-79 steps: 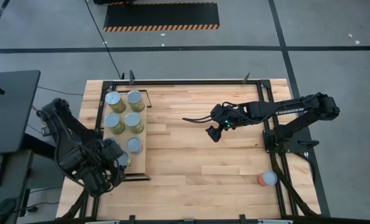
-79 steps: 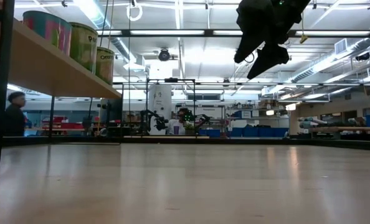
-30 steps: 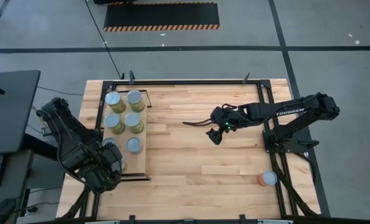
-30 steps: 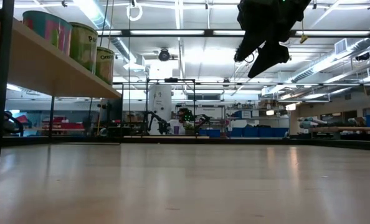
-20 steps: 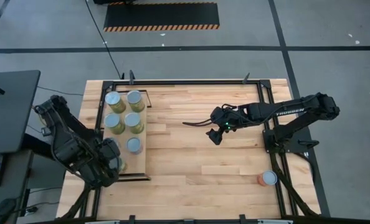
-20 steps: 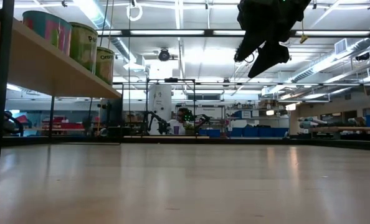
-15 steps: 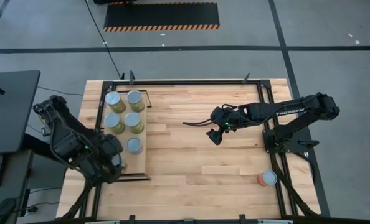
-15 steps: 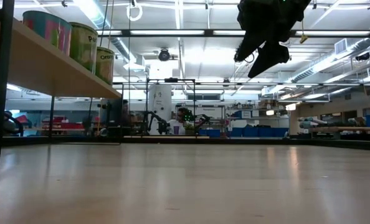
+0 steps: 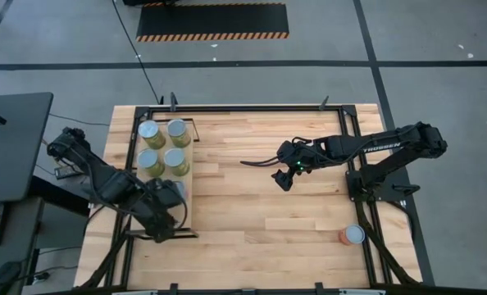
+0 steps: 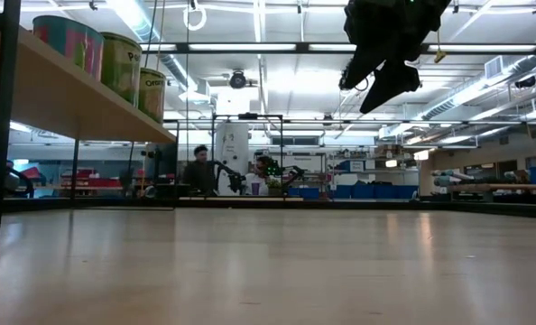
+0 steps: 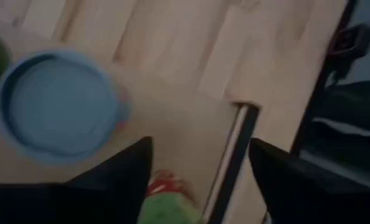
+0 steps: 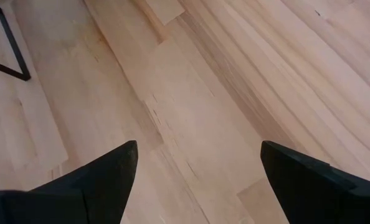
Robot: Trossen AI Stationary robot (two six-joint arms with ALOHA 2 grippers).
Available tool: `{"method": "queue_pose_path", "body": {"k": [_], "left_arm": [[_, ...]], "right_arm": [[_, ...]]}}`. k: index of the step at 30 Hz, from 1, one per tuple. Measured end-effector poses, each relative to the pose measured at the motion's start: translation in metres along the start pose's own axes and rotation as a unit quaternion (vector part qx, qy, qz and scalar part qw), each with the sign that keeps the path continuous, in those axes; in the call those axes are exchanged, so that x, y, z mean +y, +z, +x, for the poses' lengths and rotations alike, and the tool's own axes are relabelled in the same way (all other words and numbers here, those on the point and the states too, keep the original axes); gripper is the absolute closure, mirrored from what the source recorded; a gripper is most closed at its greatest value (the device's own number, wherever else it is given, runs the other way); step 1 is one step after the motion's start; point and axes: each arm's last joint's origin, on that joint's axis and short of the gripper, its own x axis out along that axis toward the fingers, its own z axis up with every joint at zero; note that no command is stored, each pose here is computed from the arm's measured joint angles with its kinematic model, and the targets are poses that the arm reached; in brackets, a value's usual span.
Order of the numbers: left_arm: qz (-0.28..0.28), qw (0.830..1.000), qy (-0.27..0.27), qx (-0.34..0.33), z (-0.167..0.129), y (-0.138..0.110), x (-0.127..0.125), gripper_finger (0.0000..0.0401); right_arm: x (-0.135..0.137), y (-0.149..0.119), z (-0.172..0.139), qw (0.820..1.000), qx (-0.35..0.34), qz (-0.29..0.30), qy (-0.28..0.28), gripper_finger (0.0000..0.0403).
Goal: Pick and place cans onto a shelf
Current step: Put the canned spaghetti sauce on the shelf, then put the canned mixed fruits on the shelf
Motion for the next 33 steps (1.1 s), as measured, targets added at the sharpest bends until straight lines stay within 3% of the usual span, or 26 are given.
{"method": "queue_pose_path", "body": {"k": [6,11,16,20,29,33], "left_arm": [[0.006,0.997,0.064,0.037,0.000,-0.008,0.013,0.0242],[0.011,0.996,0.052,0.070,0.000,-0.011,0.012,0.0328],[0.019,0.991,0.072,0.110,-0.002,-0.017,0.017,0.0382],[0.012,0.990,0.080,0.112,-0.005,-0.018,0.021,0.0397],[0.014,0.991,0.074,0.107,-0.006,-0.016,0.020,0.0373],[0.011,0.996,0.056,0.071,-0.020,-0.009,0.017,0.0380]], "right_arm": [[0.000,0.000,0.000,1.000,0.000,0.000,0.000,0.0056],[0.000,0.000,0.000,1.000,0.000,0.000,0.000,0.0056],[0.000,0.000,0.000,1.000,0.000,0.003,0.000,0.0056],[0.000,0.000,0.000,1.000,0.000,0.003,0.000,0.0056],[0.000,0.000,0.000,1.000,0.001,0.003,0.001,0.0056],[0.001,0.001,-0.003,1.000,0.011,0.007,0.019,0.0056]]}}
